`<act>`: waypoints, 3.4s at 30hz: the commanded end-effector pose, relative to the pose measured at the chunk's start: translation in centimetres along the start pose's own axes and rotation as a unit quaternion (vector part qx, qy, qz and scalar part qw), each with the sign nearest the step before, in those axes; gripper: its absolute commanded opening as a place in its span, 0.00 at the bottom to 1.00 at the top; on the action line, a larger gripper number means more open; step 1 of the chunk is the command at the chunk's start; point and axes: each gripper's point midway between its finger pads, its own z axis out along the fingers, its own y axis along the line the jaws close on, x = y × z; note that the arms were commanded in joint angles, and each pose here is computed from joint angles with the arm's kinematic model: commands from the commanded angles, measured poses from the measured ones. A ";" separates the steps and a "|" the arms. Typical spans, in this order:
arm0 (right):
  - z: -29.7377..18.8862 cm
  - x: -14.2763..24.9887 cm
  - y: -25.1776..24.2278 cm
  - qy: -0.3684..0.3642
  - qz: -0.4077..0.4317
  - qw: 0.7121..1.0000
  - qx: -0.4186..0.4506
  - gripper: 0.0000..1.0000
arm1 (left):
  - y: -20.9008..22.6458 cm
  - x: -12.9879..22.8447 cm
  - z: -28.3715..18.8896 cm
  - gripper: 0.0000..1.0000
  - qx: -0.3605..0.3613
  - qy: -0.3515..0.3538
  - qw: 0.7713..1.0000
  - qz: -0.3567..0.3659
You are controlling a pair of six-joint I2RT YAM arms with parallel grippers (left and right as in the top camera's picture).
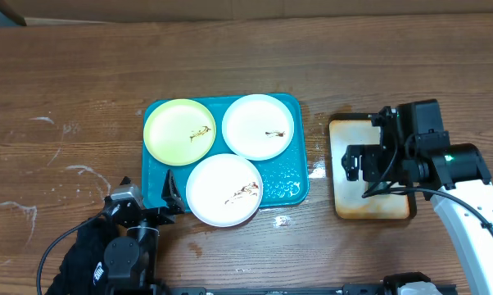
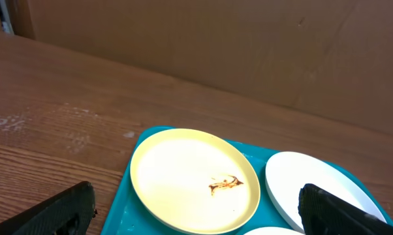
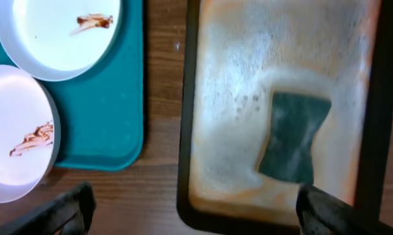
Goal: Clean dirty plates on tray and stack at the side
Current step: 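Move the right gripper over the soapy tray toward the sponge, then lower the right gripper and grasp the green sponge in the water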
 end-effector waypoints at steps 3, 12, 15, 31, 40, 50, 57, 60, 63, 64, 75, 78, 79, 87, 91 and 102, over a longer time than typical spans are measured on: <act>-0.9 0.8 1.2 0.020 0.065 0.997 -0.030 1.00 | 0.2 0.0 0.0 1.00 -0.003 -0.004 1.000 -0.002; -1.0 2.0 1.9 0.046 0.070 0.995 -0.049 1.00 | 0.2 0.0 0.0 1.00 -0.003 -0.004 1.000 -0.002; -1.0 2.2 1.9 0.052 0.071 0.995 -0.048 1.00 | 0.2 0.0 0.0 1.00 -0.003 -0.004 1.000 -0.002; -1.2 3.7 1.7 0.082 0.078 0.993 -0.041 1.00 | 0.2 0.0 0.0 1.00 -0.003 -0.004 1.000 -0.002; -1.3 4.5 1.5 0.097 0.082 0.991 -0.037 1.00 | 0.2 0.0 0.0 1.00 -0.003 -0.004 1.000 -0.002; -1.1 3.5 2.0 0.078 0.078 0.993 -0.050 1.00 | 0.2 0.0 0.0 1.00 -0.003 -0.004 1.000 -0.002; -0.9 1.3 1.7 0.030 0.046 0.997 -0.045 1.00 | 0.2 0.0 0.0 1.00 -0.003 -0.004 1.000 -0.002; -0.8 1.4 -0.2 0.028 0.054 0.998 0.009 1.00 | 0.2 0.0 0.0 1.00 -0.004 -0.005 1.000 -0.002; -1.2 2.4 -3.2 0.035 0.117 0.988 0.099 1.00 | 0.2 0.0 0.0 1.00 -0.003 -0.004 1.000 -0.002; -1.5 2.7 -4.3 0.035 0.131 0.982 0.132 1.00 | 0.2 0.0 0.0 1.00 -0.003 -0.004 1.000 -0.002; -1.1 2.7 -2.6 0.041 0.148 0.985 0.085 1.00 | 0.2 0.0 0.0 1.00 -0.003 -0.004 1.000 -0.002; -1.1 2.8 -2.1 0.045 0.148 0.985 0.069 1.00 | 0.2 0.0 0.0 1.00 -0.003 -0.004 1.000 -0.002; -1.1 2.8 -2.0 0.046 0.145 0.986 0.067 1.00 | 0.2 0.0 0.0 1.00 -0.003 -0.005 1.000 -0.002; 2.1 1.7 -3.0 0.079 0.139 0.984 0.079 1.00 | 0.2 -0.1 0.0 1.00 -0.002 -0.007 1.000 -0.002; 4.7 1.3 -4.3 0.129 0.159 0.974 0.095 1.00 | 0.2 0.0 0.0 1.00 -0.003 -0.005 1.000 -0.007; 2.1 -4.6 -6.5 0.077 0.176 0.977 0.095 0.98 | 0.0 0.2 0.0 1.00 0.004 -0.001 1.000 -0.007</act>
